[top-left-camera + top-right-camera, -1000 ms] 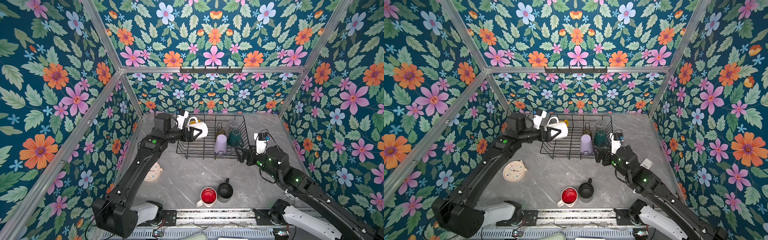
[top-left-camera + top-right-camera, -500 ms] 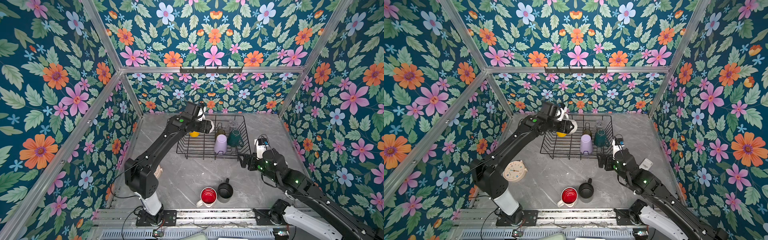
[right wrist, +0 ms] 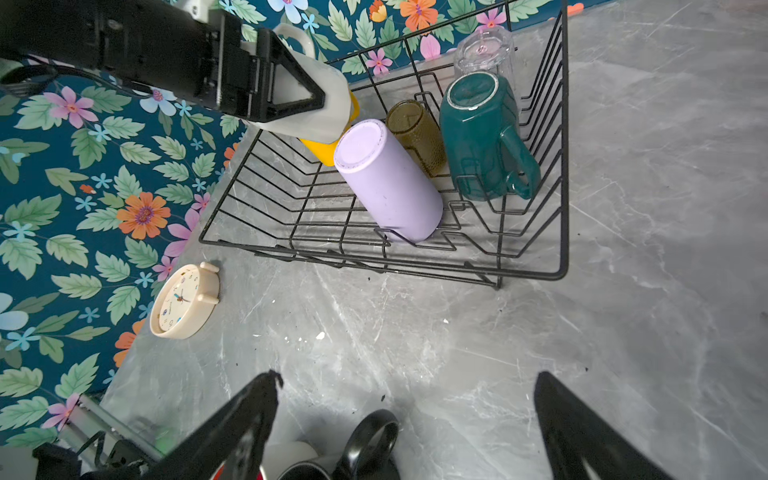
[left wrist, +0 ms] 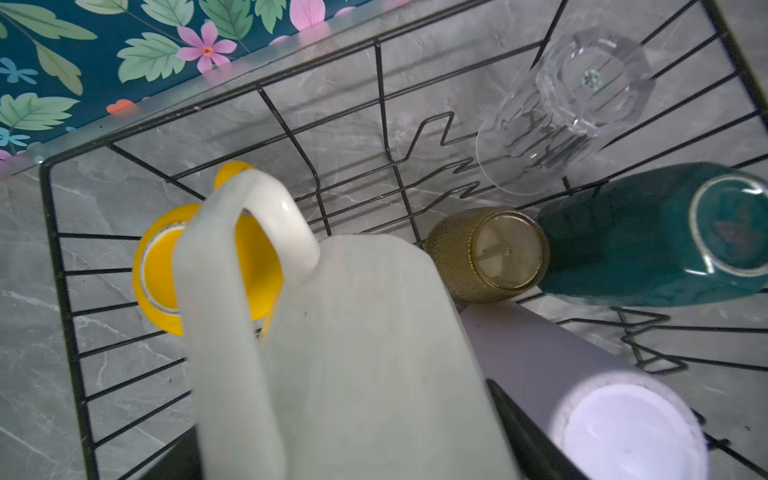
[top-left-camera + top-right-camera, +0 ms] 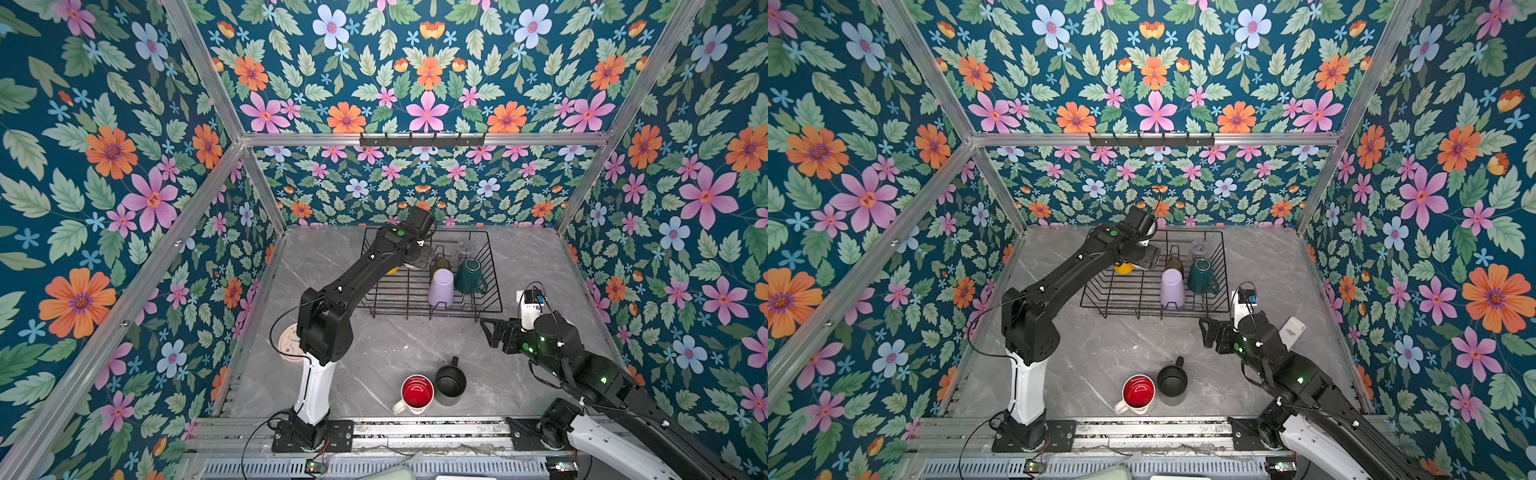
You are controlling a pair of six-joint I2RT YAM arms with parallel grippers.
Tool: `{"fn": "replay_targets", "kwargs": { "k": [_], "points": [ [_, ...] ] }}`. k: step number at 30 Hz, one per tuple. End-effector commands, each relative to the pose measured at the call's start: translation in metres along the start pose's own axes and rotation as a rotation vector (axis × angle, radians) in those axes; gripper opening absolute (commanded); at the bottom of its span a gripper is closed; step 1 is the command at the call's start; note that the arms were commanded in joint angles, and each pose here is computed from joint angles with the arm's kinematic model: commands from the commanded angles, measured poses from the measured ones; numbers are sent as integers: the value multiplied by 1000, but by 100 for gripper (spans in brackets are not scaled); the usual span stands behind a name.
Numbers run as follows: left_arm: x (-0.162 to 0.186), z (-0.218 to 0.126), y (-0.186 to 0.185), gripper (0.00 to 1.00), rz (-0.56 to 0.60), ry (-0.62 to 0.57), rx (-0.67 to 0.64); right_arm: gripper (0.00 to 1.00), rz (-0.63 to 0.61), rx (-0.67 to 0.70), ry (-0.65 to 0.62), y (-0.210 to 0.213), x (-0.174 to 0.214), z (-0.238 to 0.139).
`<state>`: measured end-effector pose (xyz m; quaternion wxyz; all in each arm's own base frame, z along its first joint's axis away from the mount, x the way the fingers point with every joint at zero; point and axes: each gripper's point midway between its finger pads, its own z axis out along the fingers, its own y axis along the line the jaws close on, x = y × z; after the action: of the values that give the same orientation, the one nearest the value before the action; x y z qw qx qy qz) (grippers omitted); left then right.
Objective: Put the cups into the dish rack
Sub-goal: 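Lower the white mug upside down into the rack beside the yellow mug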
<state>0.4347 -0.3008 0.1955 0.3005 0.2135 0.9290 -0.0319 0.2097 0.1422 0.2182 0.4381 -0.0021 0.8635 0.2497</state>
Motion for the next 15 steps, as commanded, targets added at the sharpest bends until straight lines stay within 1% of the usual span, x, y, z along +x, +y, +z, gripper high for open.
{"fn": "replay_targets", "kwargs": {
  "k": [1,6,15],
  "points": [
    [-10,7,6,0,3,-29,-43,95,43,-8,21,-2,8,-2],
    [2,28,4,0,30,38,-49,95,61,-2,25,-10,17,-9],
    [8,56,-4,0,45,78,-39,95,76,-8,35,-11,21,-12]
  ]
}}
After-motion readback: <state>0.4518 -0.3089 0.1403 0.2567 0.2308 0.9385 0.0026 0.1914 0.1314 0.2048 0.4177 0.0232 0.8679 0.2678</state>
